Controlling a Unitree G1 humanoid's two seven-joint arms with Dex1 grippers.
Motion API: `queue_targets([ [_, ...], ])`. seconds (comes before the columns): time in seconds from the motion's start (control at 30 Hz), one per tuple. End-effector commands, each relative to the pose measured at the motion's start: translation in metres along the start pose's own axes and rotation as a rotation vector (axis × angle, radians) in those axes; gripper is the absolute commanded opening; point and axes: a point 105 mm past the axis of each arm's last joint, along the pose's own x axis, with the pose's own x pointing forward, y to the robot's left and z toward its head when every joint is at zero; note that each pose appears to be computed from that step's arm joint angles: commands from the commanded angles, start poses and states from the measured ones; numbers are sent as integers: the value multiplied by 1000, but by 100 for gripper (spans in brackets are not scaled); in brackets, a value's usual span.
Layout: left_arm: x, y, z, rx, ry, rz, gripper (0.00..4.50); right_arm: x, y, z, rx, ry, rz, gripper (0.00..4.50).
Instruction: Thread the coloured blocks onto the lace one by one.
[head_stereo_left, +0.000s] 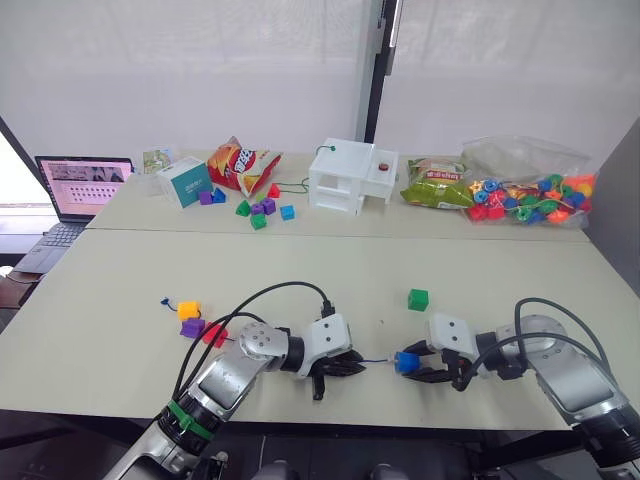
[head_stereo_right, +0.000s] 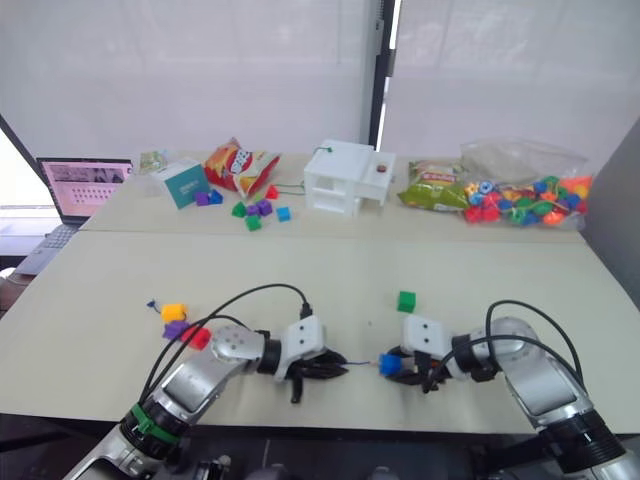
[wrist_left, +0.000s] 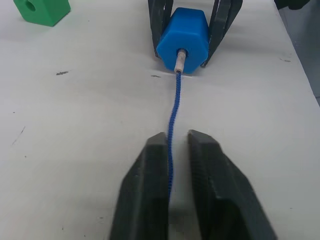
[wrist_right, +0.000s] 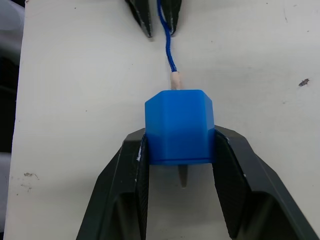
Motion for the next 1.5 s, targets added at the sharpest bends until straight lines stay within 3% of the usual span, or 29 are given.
queue_targets([
  [0.03, 4, -4, 3, 22, -14, -20, 5, 0, 1, -3, -5, 29, -1, 128],
  [0.57, 36, -10, 39, 98, -92, -46, 5, 4, 1, -1, -17, 32, 11, 128],
  [0.9, 31, -5, 36, 111, -58, -12, 5, 6, 2, -1, -20, 31, 21, 128],
  [1.13, 20, -5, 44, 82, -81, -32, 212, 4, 2, 3, -4, 14, 12, 128],
  [1.2, 16, -4, 49, 77, -94, -40, 278, 0, -1, 6, -1, 1, -12, 230],
  [1.37, 26, -5, 55, 119, -74, -51, 446, -21, -1, 16, 13, -28, -58, 401],
  [1.43, 34, -7, 56, 125, -76, -62, 447, -29, 3, 14, 21, -17, -68, 447],
  [1.5, 40, -7, 58, 127, -79, -68, 447, -35, 5, 12, 26, -2, -76, 447],
])
